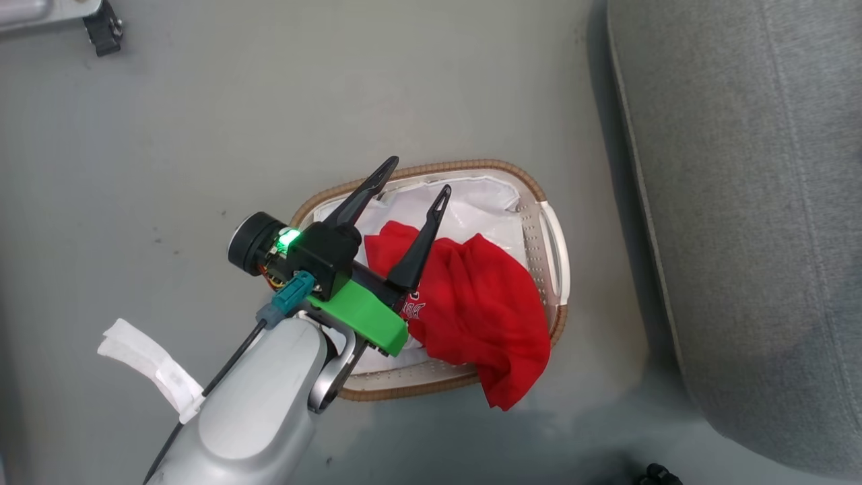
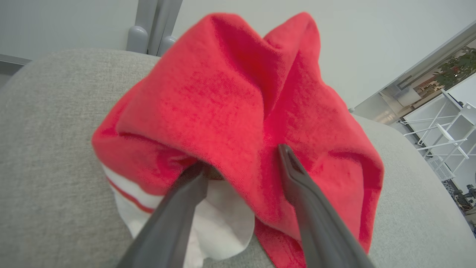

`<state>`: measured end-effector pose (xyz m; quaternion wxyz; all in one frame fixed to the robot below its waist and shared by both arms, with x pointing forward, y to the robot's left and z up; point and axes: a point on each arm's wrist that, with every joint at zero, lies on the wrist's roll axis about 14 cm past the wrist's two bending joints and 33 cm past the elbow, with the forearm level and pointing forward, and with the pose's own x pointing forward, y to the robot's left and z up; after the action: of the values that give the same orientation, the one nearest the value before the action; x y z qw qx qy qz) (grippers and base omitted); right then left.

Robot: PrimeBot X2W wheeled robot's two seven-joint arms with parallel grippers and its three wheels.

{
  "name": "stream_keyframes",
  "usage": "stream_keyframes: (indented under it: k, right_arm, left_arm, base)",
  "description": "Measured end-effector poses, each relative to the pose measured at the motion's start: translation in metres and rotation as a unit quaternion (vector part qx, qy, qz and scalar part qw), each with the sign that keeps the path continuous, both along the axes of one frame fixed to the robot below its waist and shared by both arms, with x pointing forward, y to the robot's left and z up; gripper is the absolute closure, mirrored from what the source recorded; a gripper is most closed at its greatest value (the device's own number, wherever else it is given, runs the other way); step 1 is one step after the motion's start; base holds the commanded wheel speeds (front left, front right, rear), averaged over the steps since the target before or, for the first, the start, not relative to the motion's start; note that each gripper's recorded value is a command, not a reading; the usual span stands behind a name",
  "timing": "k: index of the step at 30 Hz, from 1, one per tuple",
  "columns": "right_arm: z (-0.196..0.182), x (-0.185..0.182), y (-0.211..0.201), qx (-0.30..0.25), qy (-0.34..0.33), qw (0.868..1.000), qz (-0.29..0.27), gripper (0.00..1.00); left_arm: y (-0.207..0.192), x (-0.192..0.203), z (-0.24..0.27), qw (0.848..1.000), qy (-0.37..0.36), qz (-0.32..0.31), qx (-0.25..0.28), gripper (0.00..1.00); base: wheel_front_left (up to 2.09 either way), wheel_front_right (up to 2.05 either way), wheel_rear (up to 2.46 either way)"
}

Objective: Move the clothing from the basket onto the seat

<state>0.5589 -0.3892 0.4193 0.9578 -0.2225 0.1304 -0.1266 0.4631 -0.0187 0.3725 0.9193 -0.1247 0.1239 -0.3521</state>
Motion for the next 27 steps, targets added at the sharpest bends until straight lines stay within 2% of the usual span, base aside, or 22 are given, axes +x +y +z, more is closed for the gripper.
stream_keyframes:
  k: [7, 17, 21, 27]
  right_arm:
    - [0.006, -0.026, 0.022, 0.024, -0.010, 0.999, 0.017, 0.00]
    - [0.061, -0.052, 0.045, 0.041, -0.071, 0.995, 0.049, 0.00]
    - [0.085, -0.062, 0.056, 0.067, -0.105, 0.991, 0.055, 0.00]
    - [0.107, -0.078, 0.089, 0.134, -0.155, 0.977, 0.066, 0.00]
  left_arm:
    - [-0.001, 0.000, 0.018, 1.000, -0.010, 0.009, -0.005, 0.00]
    - [0.011, -0.008, 0.062, 0.998, -0.034, 0.050, -0.023, 0.00]
    - [0.029, -0.016, 0.077, 0.995, -0.039, 0.087, -0.024, 0.00]
    - [0.065, -0.033, 0.097, 0.987, -0.052, 0.151, -0.025, 0.00]
  base:
    - [0.00, 0.00, 0.00]
    - [0.00, 0.00, 0.00]
    - [0.00, 0.00, 0.00]
    - [0.00, 0.00, 0.00]
